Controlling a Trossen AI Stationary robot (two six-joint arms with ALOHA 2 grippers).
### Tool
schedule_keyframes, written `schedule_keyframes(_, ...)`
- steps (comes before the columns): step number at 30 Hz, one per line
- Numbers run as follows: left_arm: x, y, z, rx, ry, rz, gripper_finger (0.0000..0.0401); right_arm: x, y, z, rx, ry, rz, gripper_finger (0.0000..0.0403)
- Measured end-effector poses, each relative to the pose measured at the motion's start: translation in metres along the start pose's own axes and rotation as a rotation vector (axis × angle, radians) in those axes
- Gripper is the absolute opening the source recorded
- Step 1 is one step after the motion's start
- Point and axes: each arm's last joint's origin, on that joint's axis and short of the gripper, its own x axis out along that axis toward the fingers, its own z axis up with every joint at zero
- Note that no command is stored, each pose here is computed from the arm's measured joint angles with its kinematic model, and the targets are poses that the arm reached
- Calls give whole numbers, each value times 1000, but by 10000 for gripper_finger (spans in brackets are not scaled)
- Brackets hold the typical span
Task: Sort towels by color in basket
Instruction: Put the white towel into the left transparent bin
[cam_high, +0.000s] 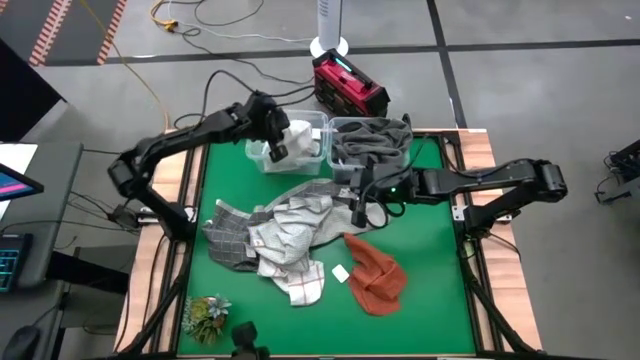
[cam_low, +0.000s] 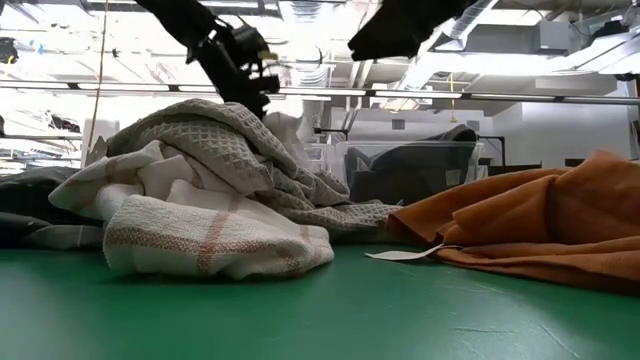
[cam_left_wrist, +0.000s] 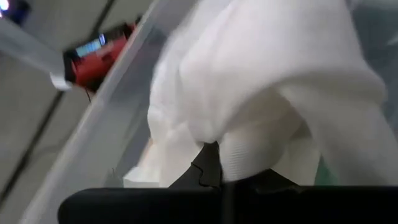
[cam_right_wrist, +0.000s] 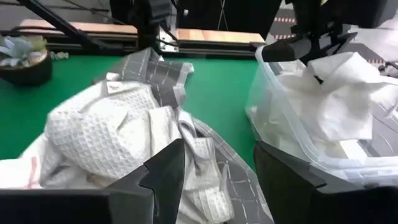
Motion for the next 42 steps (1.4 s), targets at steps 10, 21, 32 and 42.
schedule_keyframes(10,44,19,-10,-151,197,-33,29,0,-2,0,4,2,-7,219)
schedule_keyframes(21,43,17,-12,-241,201,-171,176,0,-2,-1,10,7,-6,219)
schedule_keyframes(32,-9,32,31,-148,230,-192,228,0,-2,-2,7,22,-4,219)
schedule_keyframes(42,-22,31,59,-226,102,-164,228,0,-2,-2,6,21,-5,219)
